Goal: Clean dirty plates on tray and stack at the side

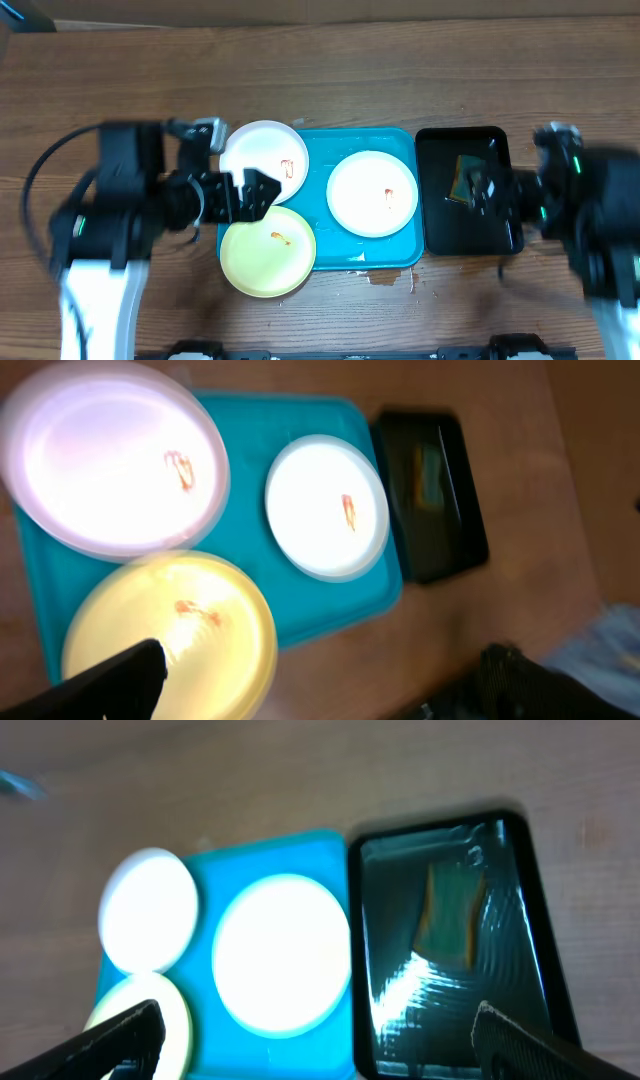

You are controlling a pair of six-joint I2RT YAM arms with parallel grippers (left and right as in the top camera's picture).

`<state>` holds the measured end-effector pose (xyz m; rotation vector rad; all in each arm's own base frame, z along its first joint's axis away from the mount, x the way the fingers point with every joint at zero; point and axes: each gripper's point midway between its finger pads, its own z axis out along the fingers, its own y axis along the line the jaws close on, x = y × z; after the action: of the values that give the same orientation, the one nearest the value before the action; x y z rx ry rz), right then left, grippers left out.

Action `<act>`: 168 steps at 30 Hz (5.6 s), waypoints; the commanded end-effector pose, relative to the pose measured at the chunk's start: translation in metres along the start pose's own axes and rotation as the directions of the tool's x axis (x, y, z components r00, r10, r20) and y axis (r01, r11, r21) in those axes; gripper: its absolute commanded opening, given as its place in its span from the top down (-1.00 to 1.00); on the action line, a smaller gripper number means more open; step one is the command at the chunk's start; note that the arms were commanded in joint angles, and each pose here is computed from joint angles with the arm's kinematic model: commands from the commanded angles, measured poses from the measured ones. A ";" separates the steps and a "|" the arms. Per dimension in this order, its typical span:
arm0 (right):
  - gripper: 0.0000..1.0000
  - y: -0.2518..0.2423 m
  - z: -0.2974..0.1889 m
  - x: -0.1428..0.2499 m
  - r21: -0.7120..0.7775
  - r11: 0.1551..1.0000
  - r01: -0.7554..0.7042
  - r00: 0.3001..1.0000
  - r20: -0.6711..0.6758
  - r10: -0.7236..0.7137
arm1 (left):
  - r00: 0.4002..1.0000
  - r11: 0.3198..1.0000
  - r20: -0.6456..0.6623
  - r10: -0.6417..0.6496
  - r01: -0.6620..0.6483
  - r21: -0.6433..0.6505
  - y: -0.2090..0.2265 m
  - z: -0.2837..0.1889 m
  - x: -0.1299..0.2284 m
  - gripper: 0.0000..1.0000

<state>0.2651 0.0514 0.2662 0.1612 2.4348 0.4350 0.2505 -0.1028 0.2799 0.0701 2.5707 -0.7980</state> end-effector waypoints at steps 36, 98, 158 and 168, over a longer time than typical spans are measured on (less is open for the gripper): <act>-1.00 -0.058 0.125 0.018 0.250 0.966 -0.060 0.894 -0.418 0.163 | 0.915 0.958 -0.369 -0.162 0.056 -0.283 0.064 0.269 0.041 0.15; 0.45 -0.128 0.214 0.113 0.358 0.932 -0.062 0.921 -0.339 0.191 | 0.961 0.916 -0.267 -0.074 -0.041 -0.400 0.075 0.286 0.039 -0.18; -0.92 -0.140 0.254 0.053 0.367 0.930 -0.005 0.988 -0.141 0.061 | 0.968 0.921 -0.231 -0.096 -0.001 -0.389 0.074 0.291 0.035 -0.59; 0.93 -0.138 0.261 0.063 0.334 0.942 0.044 0.979 -0.201 0.025 | 0.969 0.922 -0.229 -0.095 -0.001 -0.388 0.073 0.292 0.035 0.25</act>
<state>0.3851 -0.0010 0.0009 0.2947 2.6444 -0.0204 0.3524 -0.2063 0.0196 -0.0171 2.9121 -0.3235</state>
